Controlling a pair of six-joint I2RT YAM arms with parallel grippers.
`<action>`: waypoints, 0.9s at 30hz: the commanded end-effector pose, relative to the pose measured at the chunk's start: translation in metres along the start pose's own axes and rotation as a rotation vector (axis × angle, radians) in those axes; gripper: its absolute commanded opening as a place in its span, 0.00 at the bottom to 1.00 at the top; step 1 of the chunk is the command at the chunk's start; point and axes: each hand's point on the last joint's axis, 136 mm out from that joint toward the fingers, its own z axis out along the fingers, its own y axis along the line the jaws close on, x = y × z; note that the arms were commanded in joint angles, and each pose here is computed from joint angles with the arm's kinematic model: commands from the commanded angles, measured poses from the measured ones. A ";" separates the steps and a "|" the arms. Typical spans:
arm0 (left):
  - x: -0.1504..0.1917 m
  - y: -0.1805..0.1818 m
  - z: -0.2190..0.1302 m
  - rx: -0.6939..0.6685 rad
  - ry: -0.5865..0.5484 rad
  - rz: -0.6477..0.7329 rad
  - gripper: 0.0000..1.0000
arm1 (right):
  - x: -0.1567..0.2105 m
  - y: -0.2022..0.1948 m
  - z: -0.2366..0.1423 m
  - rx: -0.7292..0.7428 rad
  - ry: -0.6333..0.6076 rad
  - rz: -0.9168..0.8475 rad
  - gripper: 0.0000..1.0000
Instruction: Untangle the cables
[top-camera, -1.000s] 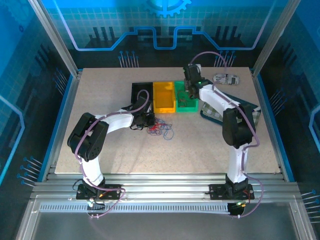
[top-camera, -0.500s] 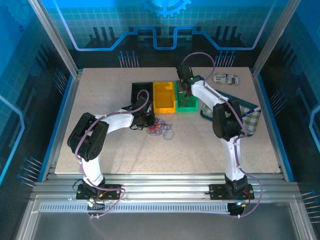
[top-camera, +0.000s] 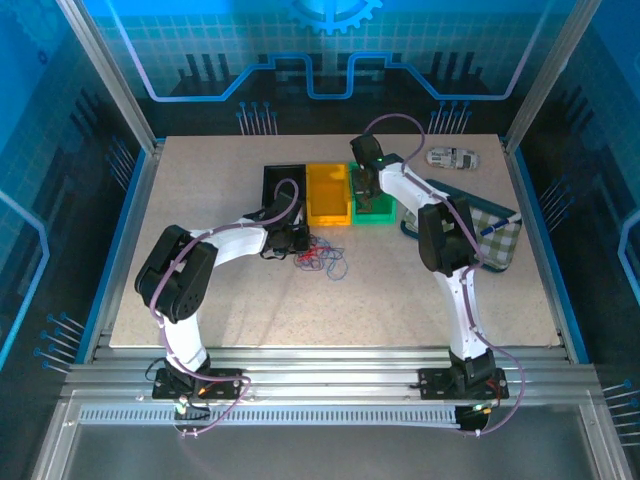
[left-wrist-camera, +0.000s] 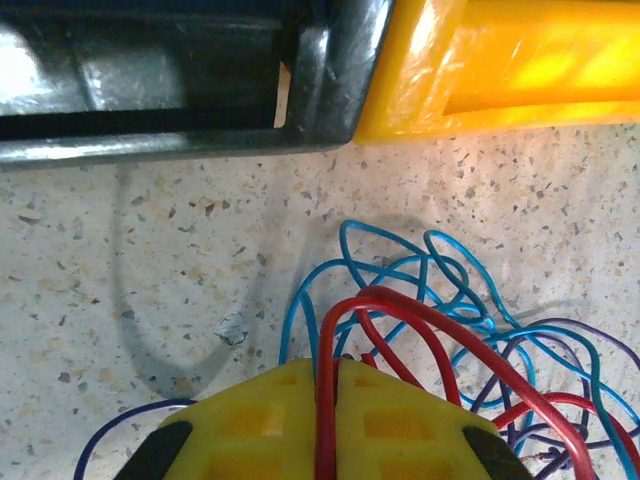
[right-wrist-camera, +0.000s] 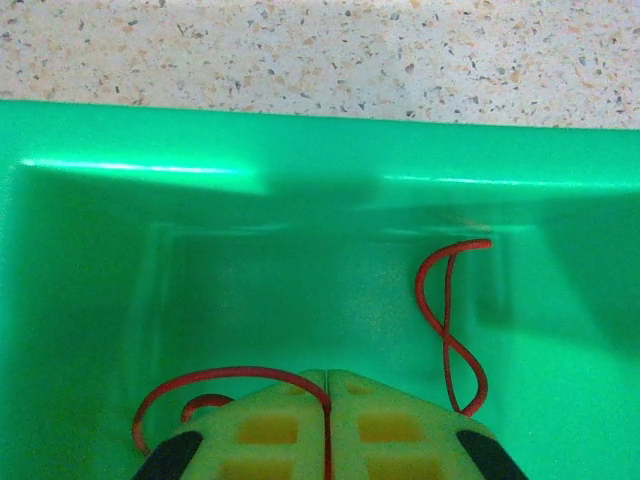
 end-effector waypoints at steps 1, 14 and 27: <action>-0.003 -0.004 0.002 -0.006 0.005 0.031 0.00 | -0.018 -0.008 -0.027 -0.027 -0.045 0.020 0.14; -0.004 -0.008 0.001 0.010 -0.002 0.033 0.00 | -0.049 -0.023 -0.101 -0.071 -0.219 0.090 0.43; -0.014 -0.032 -0.025 0.235 0.015 0.019 0.43 | 0.046 0.061 -0.163 -0.537 -0.205 0.005 0.44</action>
